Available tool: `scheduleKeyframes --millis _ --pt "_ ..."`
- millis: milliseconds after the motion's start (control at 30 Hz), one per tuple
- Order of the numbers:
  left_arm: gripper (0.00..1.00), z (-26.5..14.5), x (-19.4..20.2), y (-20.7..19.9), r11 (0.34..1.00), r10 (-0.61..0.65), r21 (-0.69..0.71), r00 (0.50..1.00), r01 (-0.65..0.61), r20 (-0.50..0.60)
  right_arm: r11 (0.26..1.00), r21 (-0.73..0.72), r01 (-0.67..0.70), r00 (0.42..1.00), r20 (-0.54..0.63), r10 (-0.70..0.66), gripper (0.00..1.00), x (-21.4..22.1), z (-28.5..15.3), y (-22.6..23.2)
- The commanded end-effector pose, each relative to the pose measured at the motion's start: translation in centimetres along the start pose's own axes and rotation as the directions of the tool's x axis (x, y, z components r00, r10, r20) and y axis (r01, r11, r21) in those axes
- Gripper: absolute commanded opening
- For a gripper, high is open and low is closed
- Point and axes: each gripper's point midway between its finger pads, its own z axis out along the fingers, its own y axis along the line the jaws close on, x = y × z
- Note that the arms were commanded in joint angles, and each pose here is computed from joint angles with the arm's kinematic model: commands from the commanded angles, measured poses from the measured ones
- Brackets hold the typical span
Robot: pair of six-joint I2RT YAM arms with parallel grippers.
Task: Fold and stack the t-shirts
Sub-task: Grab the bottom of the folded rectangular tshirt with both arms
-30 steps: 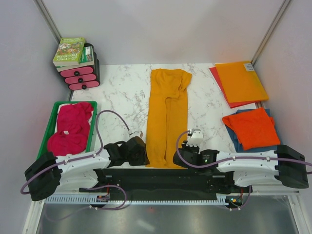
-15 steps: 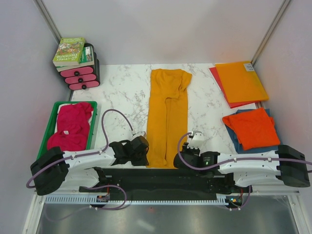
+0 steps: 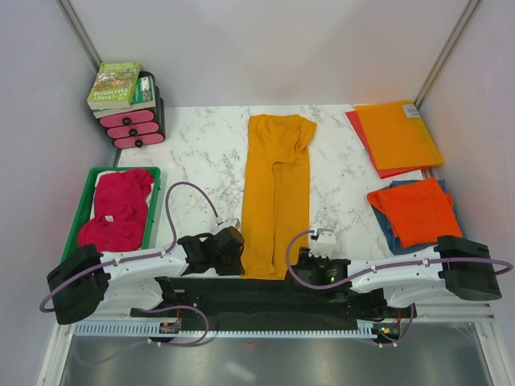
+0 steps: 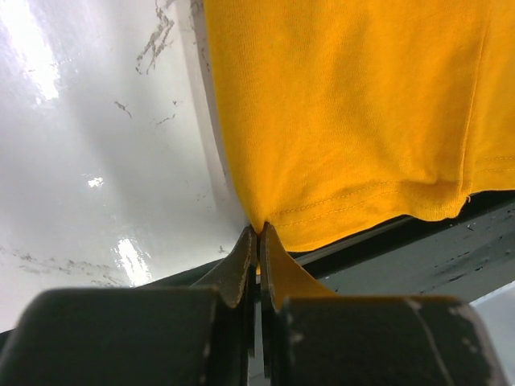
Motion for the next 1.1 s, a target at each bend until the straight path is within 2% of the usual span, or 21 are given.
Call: scheduleKeyframes --millis 0,267,433,700,867,900,967,1067 --pt "0.02 0.2 2.3 4.0 0.989 0.001 -0.147 0.998 -0.01 -0.064 0.997 0.059 -0.041 0.999 0.013 0.04 0.48 -0.1 0.0 -0.8" --pt "0.02 0.2 2.4 4.0 0.989 -0.005 -0.146 0.998 -0.003 -0.06 0.992 0.125 -0.036 0.999 -0.019 0.039 0.54 1.0 0.2 -2.0" --pt "0.02 0.1 2.1 3.8 0.99 -0.014 -0.138 0.999 0.007 -0.049 0.992 0.127 -0.018 0.997 -0.077 0.028 0.48 2.2 0.2 -2.2" --pt "0.02 0.1 1.9 3.4 0.991 -0.02 -0.13 0.999 0.015 -0.038 0.992 0.117 -0.048 0.988 -0.139 0.064 0.19 3.6 0.1 -2.8" --pt "0.02 0.0 1.9 3.3 0.992 -0.016 -0.125 0.999 0.012 -0.037 0.991 0.116 -0.073 0.984 -0.151 0.091 0.08 4.0 0.1 -3.2" --pt "0.02 0.0 1.9 3.2 0.992 -0.015 -0.123 0.999 0.011 -0.038 0.991 0.113 -0.076 0.984 -0.15 0.092 0.0 3.9 0.0 -3.2" --pt "0.02 -0.1 1.8 3.0 0.993 -0.014 -0.115 0.999 0.01 -0.03 0.991 0.109 -0.076 0.986 -0.141 0.091 0.0 3.7 -0.1 -3.1" --pt "0.02 -0.8 1.1 2.2 0.997 0.002 -0.072 1.0 -0.001 0.011 0.995 0.082 -0.048 0.996 -0.066 0.054 0.0 2.2 -1.2 -2.0"
